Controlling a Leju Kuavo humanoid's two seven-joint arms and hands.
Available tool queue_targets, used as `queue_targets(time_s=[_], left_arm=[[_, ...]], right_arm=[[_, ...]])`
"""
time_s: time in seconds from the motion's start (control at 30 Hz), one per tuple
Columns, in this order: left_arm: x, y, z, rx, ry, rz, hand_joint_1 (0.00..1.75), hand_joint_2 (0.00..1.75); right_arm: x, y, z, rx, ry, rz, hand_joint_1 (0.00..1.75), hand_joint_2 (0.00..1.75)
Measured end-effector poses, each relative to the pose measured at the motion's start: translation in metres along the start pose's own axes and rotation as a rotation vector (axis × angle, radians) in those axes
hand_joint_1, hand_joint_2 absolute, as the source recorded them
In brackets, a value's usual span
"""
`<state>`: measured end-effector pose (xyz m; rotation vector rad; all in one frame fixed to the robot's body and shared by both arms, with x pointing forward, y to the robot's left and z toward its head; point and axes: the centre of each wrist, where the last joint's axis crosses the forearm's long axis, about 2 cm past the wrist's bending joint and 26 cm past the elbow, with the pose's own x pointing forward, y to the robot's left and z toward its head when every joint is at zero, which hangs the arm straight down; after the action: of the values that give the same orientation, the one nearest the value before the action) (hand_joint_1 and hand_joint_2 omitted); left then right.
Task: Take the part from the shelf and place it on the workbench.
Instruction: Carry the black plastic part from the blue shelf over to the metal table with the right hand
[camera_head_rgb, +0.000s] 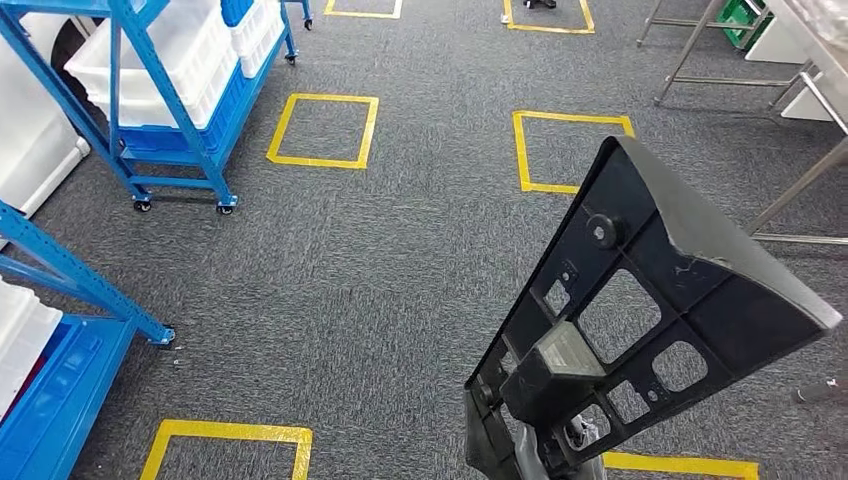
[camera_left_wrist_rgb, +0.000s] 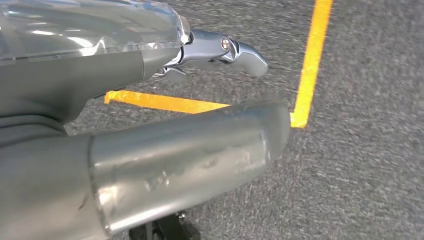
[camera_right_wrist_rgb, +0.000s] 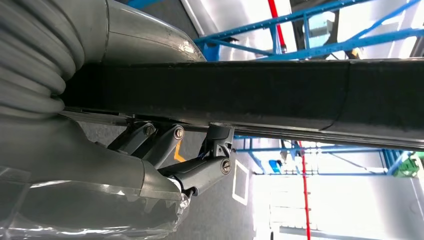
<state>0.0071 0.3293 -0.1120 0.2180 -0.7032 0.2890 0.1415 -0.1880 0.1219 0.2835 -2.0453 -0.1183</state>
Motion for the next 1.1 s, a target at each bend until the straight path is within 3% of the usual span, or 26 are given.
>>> queue_targets(time_s=[1.1], left_arm=[[0.0006,-0.0095,0.0002,-0.038,-0.015,-0.017,0.0,0.0]], right_arm=[[0.0077,-0.0012,-0.0005,-0.018,-0.011,0.031,1.75,1.75]])
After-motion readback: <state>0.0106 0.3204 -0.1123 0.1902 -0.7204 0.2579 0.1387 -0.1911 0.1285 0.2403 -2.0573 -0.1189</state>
